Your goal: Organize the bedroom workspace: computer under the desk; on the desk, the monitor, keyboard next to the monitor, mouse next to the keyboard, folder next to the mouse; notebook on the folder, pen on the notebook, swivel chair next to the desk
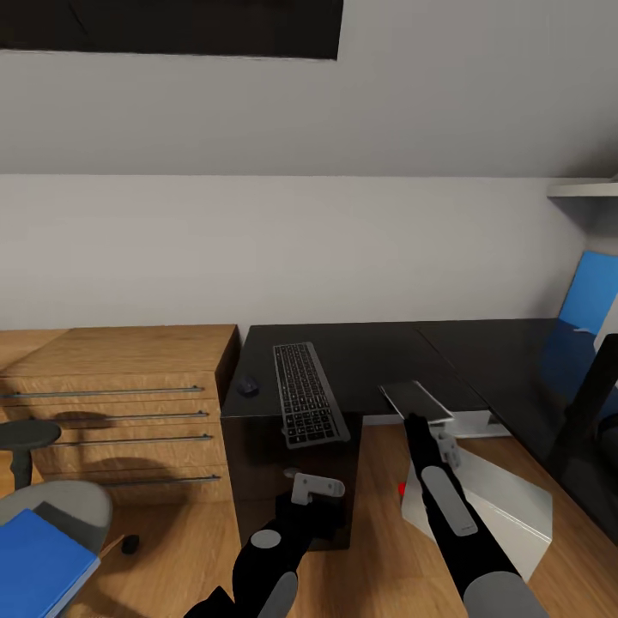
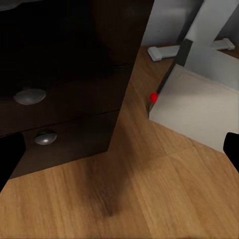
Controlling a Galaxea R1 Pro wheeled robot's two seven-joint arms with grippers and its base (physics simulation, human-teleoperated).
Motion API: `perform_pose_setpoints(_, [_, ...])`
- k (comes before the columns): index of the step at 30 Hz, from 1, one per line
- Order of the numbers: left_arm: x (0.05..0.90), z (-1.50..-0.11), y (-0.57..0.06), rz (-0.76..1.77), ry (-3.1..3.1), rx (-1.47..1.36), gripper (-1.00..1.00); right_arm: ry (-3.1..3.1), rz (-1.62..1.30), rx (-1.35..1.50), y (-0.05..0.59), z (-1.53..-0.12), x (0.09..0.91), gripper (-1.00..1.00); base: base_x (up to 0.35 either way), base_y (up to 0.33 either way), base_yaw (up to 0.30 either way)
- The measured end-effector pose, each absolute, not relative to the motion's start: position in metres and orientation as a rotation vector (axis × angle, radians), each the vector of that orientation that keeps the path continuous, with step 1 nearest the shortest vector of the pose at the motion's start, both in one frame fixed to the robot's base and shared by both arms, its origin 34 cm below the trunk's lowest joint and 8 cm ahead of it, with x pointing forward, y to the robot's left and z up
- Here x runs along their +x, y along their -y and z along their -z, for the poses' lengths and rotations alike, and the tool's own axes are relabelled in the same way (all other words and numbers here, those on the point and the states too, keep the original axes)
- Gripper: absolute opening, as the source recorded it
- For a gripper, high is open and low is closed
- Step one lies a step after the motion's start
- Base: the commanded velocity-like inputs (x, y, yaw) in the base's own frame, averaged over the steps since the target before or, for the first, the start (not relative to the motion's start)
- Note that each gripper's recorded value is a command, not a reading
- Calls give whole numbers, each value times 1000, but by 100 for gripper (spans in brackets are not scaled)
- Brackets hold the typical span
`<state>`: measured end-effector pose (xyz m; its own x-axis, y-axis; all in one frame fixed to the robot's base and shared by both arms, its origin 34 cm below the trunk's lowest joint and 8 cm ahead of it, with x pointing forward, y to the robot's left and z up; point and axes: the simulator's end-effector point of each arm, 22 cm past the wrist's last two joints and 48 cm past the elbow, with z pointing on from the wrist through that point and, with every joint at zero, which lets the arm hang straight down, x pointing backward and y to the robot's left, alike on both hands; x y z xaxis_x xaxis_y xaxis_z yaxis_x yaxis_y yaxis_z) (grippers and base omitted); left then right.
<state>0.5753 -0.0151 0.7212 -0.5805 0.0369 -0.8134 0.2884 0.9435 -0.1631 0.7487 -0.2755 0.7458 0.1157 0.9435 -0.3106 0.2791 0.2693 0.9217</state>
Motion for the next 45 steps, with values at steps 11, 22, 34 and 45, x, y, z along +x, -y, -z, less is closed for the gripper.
perform_pose_setpoints(11, [575, -721, 15, 345, -2172, 229, 100, -1425, -751, 1213, 275, -746, 750, -100, 0, 0, 0])
perform_pose_setpoints(22, [578, -740, 15, 365, -2130, 221, 100, -1472, -806, 1182, 263, -746, 752, -100, 0, 0, 0])
perform_pose_setpoints(34, [571, -762, 2, 381, -2075, 208, 100, -1475, -810, 1181, 262, -746, 752, -100, 0, 0, 0])
perform_pose_setpoints(45, [571, -763, -1, 377, -2072, 209, 100, -1474, -811, 1182, 262, -747, 752, -100, 79, 0, 0])
